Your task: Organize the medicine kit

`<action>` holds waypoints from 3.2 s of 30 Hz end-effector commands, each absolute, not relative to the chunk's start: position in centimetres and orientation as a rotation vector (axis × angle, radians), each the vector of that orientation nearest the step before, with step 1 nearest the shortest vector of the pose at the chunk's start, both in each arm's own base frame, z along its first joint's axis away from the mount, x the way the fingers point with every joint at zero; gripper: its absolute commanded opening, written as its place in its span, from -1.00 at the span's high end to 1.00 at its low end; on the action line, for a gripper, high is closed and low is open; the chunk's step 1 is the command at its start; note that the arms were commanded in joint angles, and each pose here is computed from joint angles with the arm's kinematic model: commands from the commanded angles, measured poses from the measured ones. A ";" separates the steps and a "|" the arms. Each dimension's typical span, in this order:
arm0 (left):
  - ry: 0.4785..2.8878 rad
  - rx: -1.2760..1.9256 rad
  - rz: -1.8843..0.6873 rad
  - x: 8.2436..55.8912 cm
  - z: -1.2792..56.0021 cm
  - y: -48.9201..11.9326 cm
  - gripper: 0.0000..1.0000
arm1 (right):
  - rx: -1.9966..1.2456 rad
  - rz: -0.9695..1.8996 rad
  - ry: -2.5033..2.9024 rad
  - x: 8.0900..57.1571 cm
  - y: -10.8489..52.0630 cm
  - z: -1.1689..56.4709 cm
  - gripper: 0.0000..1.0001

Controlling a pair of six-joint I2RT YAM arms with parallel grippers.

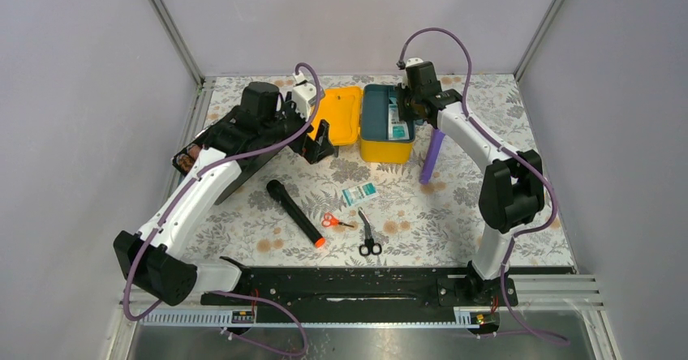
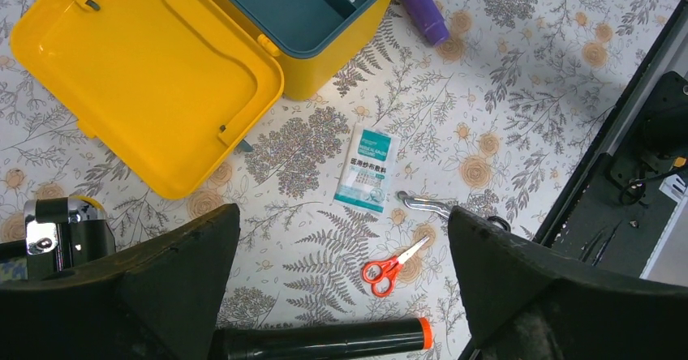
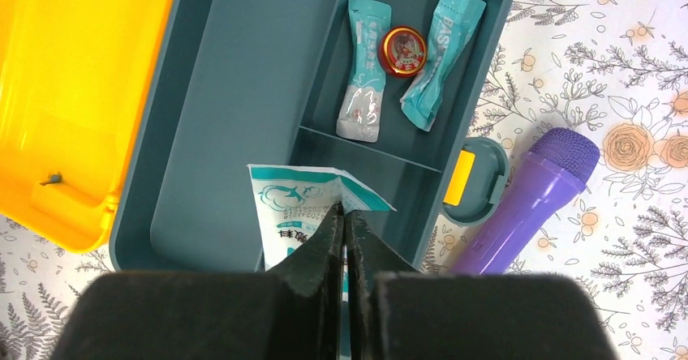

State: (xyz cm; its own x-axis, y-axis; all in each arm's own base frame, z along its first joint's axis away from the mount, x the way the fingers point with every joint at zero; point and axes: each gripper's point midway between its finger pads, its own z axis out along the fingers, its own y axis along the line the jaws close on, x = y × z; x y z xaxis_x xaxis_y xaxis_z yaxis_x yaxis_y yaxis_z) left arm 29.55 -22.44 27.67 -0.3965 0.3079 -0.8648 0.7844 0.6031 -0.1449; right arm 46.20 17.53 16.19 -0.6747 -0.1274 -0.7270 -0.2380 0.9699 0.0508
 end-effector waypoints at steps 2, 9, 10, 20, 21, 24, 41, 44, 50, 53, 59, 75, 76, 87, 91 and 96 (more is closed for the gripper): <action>1.867 0.850 -0.738 29.7 30.1 -22.8 -0.98 | -0.207 0.192 2.298 47.1 17.4 17.0 0.84; 1.868 0.848 -0.748 29.8 30.1 -22.9 -0.98 | -0.194 0.184 2.325 46.6 17.0 16.2 0.80; 1.868 0.847 -0.748 29.8 30.1 -22.9 -0.98 | -0.193 0.183 2.331 46.5 16.9 16.1 0.79; 1.862 0.838 -0.740 29.8 30.3 -22.5 -0.98 | -0.162 0.203 2.337 46.0 16.1 16.8 0.18; 1.863 0.837 -0.740 29.8 30.3 -22.5 -0.98 | -0.159 0.208 2.317 46.2 16.1 17.6 0.18; 1.865 0.835 -0.736 29.9 30.2 -22.4 -0.98 | -0.165 0.230 2.266 47.0 16.5 19.2 0.18; 1.882 0.892 -0.605 30.0 29.7 -20.5 -0.98 | -0.177 0.402 2.265 50.4 19.5 16.1 0.48; 1.888 0.887 -0.600 30.0 29.6 -20.2 -0.98 | -0.133 0.368 2.306 50.2 18.4 14.6 0.54; 1.891 0.884 -0.602 30.0 29.5 -20.1 -0.98 | -0.075 0.308 2.349 49.3 16.5 13.3 0.62; 1.895 0.876 -0.616 30.1 29.3 -20.3 -0.98 | -0.068 0.317 2.364 48.4 16.4 13.1 0.64; 1.889 0.868 -0.633 30.2 29.3 -20.5 -0.98 | -0.009 0.373 2.345 47.5 16.7 14.8 0.64; 1.887 0.853 -0.680 30.2 29.2 -21.1 -0.98 | 0.071 0.386 2.328 45.3 16.0 18.0 0.63; 1.890 0.852 -0.681 30.2 29.2 -21.1 -0.98 | 0.067 0.381 2.332 45.2 15.9 17.8 0.63; 1.892 0.853 -0.679 30.0 29.0 -21.1 -0.98 | 0.031 0.347 2.411 42.7 15.1 15.9 0.66; 1.892 0.852 -0.682 30.1 28.9 -21.1 -0.98 | 0.039 0.382 2.441 41.4 15.5 15.1 0.66; 1.895 0.850 -0.688 30.1 28.8 -21.2 -0.98 | 0.036 0.409 2.466 40.8 16.0 14.2 0.66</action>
State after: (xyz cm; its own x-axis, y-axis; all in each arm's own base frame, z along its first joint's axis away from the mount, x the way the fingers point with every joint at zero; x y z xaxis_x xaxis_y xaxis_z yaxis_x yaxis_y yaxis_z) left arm 29.77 -20.77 27.03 -0.3964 0.3130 -0.8631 0.7732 0.6206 -0.1301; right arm 41.78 15.56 13.26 -0.8002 0.1192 -0.5878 -0.0611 0.9588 0.2776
